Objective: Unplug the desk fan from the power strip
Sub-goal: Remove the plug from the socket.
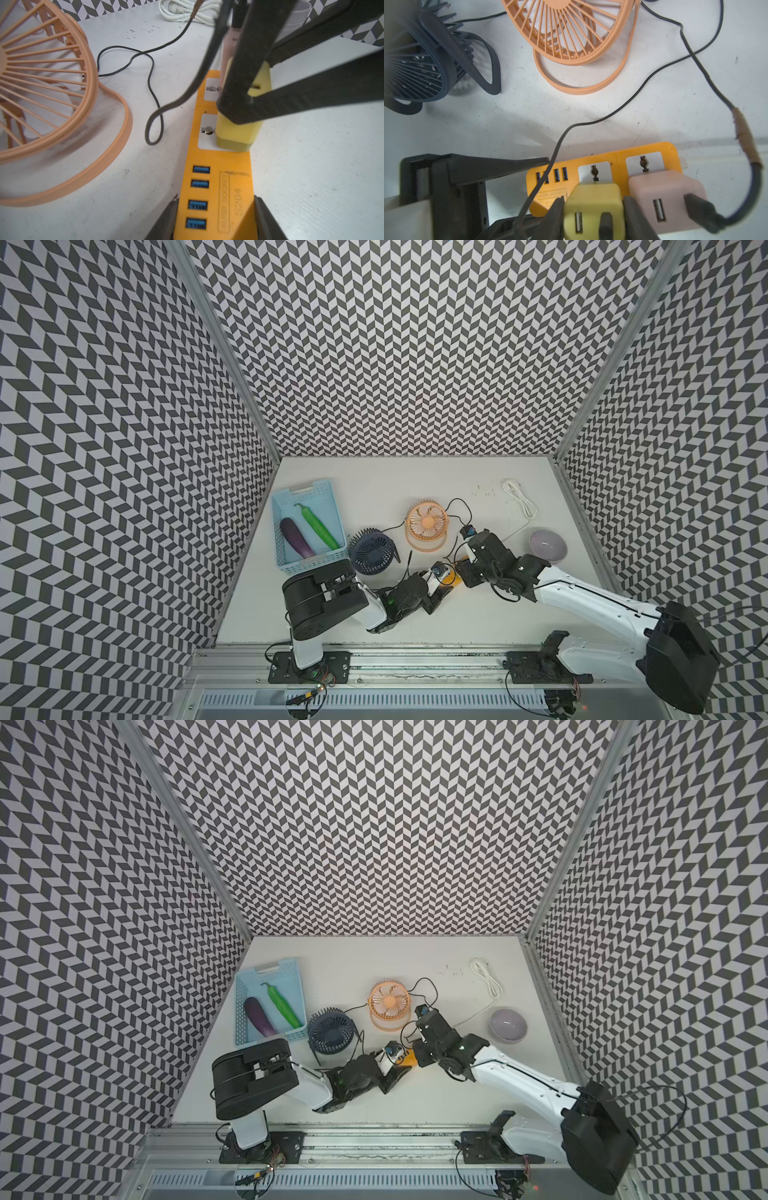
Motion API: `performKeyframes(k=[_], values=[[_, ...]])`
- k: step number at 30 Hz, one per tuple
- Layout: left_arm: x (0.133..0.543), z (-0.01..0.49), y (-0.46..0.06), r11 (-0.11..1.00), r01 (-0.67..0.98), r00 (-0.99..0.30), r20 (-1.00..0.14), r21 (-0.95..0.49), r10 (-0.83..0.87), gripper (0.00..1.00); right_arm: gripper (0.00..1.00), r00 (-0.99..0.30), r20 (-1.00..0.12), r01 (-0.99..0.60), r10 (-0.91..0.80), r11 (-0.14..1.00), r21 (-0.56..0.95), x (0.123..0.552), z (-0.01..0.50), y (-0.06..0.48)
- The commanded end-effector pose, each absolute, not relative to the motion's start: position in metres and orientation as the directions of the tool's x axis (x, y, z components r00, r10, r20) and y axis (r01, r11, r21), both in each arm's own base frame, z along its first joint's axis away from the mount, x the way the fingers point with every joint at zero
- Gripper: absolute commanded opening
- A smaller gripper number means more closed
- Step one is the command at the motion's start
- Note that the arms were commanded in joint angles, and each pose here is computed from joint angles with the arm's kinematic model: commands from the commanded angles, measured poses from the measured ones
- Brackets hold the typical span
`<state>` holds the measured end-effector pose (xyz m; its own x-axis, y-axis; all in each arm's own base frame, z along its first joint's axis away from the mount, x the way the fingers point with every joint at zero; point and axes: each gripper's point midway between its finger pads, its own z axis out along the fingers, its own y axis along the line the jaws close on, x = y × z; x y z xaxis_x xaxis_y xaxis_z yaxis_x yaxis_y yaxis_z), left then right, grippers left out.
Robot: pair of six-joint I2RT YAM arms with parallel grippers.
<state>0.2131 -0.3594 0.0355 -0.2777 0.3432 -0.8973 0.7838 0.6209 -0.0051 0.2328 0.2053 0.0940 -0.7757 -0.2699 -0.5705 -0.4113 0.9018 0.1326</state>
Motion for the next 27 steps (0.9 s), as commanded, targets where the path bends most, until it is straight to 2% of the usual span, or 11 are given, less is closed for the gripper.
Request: performKeyframes(k=[1, 6, 18, 27], values=[[0.209, 0.006, -0.347, 0.626, 0.78, -0.328, -0.845, 0.011, 0.422, 0.28, 0.05, -0.697, -0.682, -0.507, -0.22, 0.824, 0.252, 0.232, 0.136, 0.259], [0.208, 0.004, -0.347, 0.626, 0.78, -0.332, -0.841, 0.011, 0.428, 0.28, 0.05, -0.713, -0.644, -0.524, -0.276, 0.821, 0.228, 0.226, 0.121, 0.272], [0.209, 0.005, -0.346, 0.628, 0.778, -0.332, -0.843, 0.009, 0.423, 0.28, 0.05, -0.72, -0.668, -0.469, -0.189, 0.842, 0.267, 0.238, 0.131, 0.248], [0.209, 0.006, -0.345, 0.629, 0.777, -0.33, -0.845, 0.01, 0.422, 0.28, 0.05, -0.727, -0.657, -0.477, -0.197, 0.834, 0.278, 0.236, 0.126, 0.25]])
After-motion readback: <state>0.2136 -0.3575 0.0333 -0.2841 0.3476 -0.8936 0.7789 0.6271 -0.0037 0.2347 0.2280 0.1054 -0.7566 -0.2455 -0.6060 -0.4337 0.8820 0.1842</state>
